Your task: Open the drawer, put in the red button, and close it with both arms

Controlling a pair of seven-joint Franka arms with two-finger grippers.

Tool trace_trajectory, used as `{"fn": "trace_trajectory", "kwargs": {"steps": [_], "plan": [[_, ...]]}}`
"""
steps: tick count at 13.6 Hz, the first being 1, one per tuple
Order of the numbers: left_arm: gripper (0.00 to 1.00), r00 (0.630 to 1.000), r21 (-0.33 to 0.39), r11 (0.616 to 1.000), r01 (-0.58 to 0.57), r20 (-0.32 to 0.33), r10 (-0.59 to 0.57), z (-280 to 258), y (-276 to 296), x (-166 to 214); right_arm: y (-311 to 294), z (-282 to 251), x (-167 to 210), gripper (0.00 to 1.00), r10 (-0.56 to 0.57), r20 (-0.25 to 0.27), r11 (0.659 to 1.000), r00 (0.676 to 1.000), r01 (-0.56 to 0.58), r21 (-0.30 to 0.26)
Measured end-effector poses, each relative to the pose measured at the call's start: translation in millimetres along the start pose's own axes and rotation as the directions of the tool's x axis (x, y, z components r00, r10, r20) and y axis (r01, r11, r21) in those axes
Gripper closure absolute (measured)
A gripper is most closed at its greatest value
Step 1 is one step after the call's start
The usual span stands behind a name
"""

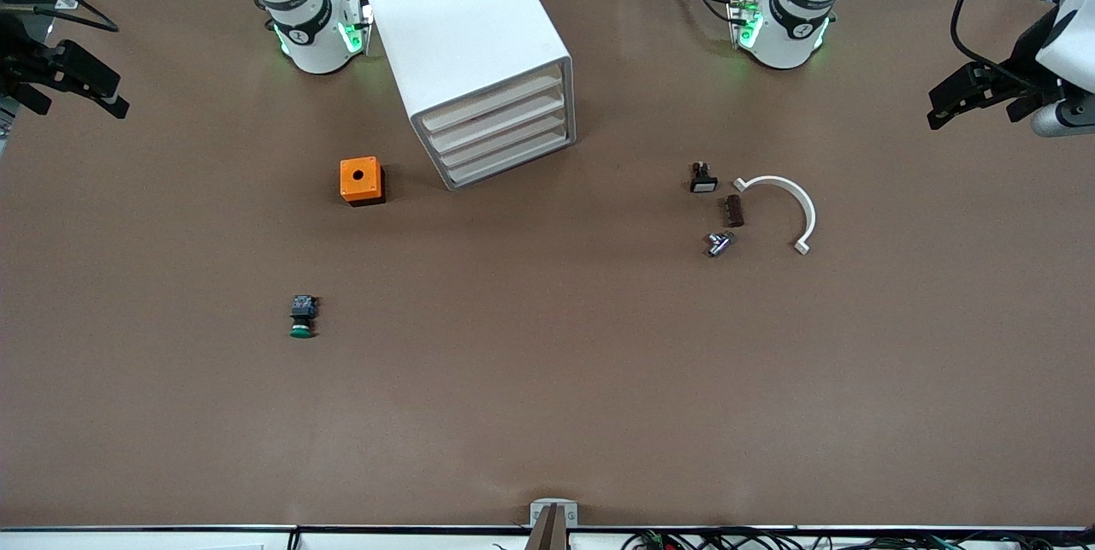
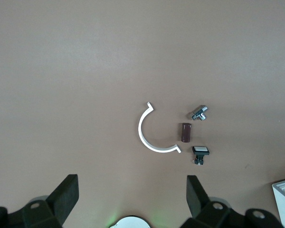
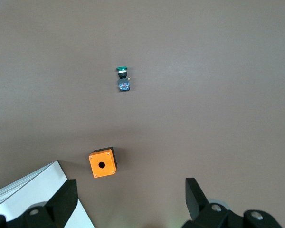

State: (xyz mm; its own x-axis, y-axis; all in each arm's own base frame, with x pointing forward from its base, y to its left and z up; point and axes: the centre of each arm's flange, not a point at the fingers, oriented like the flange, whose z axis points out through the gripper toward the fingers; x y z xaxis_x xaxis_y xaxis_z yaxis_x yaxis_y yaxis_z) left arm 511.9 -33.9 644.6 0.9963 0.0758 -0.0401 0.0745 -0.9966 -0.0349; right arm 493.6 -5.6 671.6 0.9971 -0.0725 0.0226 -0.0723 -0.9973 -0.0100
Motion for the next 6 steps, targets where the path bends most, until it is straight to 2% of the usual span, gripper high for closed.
{"fn": "trace_trajectory", "kwargs": {"steps": [6], "plan": [[0.00,1.000,-0.001,1.000,0.000,-0.009,0.000,-4.1,-0.1,-0.3,0.0,-0.1,0.0,0.00,0.000,-0.001,1.000,1.000,0.000,0.000]]}}
